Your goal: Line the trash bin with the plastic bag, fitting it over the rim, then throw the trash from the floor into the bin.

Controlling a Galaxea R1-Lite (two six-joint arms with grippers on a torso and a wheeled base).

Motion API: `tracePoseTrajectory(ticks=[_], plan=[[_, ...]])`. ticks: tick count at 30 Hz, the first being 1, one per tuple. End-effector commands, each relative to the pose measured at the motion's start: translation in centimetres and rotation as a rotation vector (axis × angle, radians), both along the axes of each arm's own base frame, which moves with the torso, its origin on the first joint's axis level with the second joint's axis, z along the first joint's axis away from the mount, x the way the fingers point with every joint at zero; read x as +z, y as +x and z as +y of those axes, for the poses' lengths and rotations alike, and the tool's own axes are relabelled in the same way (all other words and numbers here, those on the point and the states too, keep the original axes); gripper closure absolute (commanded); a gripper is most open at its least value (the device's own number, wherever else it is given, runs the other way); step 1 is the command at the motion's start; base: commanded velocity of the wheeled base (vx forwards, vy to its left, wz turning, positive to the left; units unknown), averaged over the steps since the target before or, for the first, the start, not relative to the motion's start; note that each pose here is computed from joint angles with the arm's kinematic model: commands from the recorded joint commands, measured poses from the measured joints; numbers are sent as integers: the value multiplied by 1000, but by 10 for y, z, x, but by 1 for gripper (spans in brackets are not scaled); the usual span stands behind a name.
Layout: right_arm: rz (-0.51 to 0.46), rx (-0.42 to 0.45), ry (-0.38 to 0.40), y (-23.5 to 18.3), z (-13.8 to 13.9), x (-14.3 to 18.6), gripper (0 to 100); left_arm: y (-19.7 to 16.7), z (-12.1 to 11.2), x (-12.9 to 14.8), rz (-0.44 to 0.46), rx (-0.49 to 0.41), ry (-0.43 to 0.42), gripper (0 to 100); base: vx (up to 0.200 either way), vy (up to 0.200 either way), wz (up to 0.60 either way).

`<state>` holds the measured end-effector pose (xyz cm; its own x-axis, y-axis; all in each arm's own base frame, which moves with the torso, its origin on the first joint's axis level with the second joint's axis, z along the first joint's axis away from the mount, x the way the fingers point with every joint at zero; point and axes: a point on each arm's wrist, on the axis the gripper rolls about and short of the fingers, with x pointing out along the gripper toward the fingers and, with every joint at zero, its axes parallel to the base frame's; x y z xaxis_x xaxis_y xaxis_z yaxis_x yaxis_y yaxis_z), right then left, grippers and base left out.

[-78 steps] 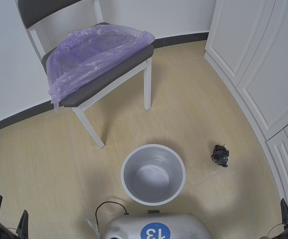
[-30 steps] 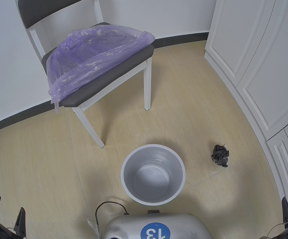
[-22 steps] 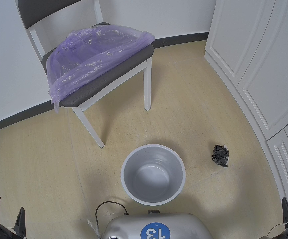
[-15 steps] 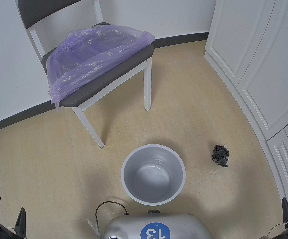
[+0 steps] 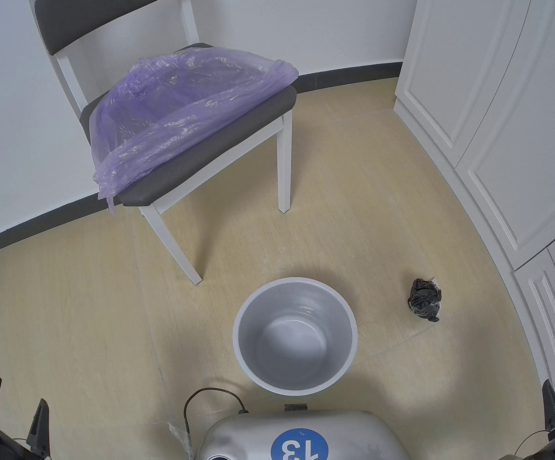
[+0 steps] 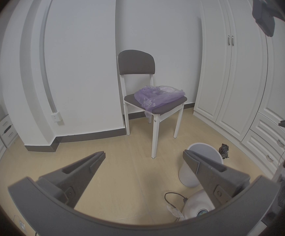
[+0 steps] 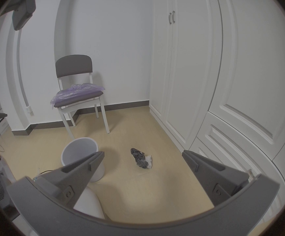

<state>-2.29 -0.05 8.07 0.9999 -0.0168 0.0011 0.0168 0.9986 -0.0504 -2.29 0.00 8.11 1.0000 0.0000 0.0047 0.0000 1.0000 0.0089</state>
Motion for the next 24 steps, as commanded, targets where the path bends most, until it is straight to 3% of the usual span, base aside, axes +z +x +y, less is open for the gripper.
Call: tracePoseTrajectory(ticks=[1,9,24], plan=[[0,24,-37,0,1,-5,0,0,0,-5,-3,-6,17,0,0,0,0],[2,14,52,0,0,-5,0,0,0,-5,2,1,-50,0,0,0,0],[1,-22,41,0,0,-5,0,0,0,-5,2,11,-4,0,0,0,0]])
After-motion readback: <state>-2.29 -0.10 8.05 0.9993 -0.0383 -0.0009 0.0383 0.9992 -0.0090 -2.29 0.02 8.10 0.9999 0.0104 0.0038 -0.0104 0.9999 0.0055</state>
